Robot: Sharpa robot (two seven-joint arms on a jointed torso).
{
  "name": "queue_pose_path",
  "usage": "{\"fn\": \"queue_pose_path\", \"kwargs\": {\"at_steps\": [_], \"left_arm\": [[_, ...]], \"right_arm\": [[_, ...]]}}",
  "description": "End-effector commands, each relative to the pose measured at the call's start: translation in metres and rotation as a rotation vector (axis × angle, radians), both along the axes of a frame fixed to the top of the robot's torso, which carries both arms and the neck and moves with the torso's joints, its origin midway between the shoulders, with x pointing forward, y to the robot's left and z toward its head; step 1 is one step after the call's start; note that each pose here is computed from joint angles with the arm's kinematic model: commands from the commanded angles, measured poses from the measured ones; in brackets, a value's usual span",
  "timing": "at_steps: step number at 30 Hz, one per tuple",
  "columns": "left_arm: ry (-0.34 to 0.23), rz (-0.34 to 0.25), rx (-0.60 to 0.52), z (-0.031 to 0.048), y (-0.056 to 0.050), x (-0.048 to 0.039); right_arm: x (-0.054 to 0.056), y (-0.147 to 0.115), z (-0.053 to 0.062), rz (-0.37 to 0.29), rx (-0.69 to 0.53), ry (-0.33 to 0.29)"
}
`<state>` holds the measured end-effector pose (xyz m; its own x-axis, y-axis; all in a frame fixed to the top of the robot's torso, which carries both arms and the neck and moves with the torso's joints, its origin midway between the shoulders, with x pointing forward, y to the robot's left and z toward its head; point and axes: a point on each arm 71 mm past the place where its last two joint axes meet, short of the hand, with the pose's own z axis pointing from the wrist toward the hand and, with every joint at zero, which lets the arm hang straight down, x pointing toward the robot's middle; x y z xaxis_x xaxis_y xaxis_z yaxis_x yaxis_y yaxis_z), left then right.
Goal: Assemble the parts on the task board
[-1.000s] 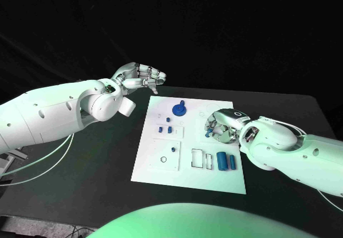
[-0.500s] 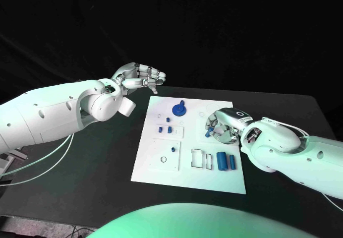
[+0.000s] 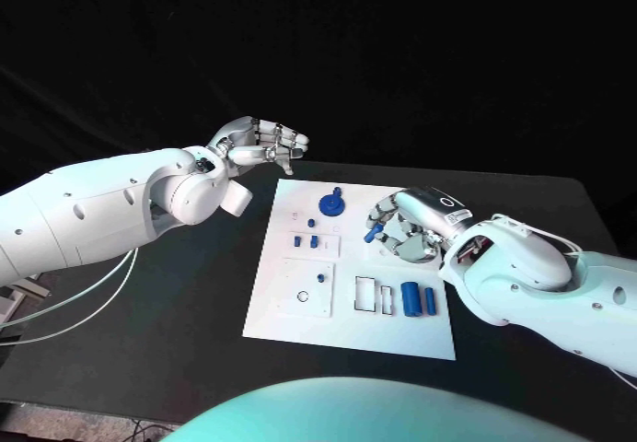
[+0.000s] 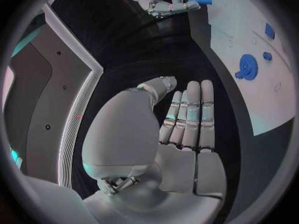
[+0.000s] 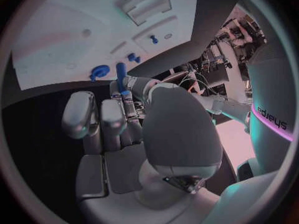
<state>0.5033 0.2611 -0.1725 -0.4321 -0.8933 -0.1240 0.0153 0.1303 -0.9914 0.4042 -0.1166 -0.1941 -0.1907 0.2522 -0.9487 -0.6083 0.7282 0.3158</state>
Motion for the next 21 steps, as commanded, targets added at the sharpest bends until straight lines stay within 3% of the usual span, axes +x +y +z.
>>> {"fn": "queue_pose_path", "kwargs": {"at_steps": [1, 13, 21], "left_arm": [[-0.002, -0.017, -0.004, 0.0004, -0.003, 0.0002], [0.0, -0.031, -0.011, -0.0005, -0.009, 0.0016], [0.003, -0.037, -0.012, -0.0005, -0.01, 0.0013]], "right_arm": [[-0.01, 0.017, -0.002, 0.042, 0.054, 0.008], [-0.04, 0.075, -0.027, 0.19, 0.086, 0.089], [-0.046, 0.087, -0.042, 0.225, 0.056, 0.125]]}}
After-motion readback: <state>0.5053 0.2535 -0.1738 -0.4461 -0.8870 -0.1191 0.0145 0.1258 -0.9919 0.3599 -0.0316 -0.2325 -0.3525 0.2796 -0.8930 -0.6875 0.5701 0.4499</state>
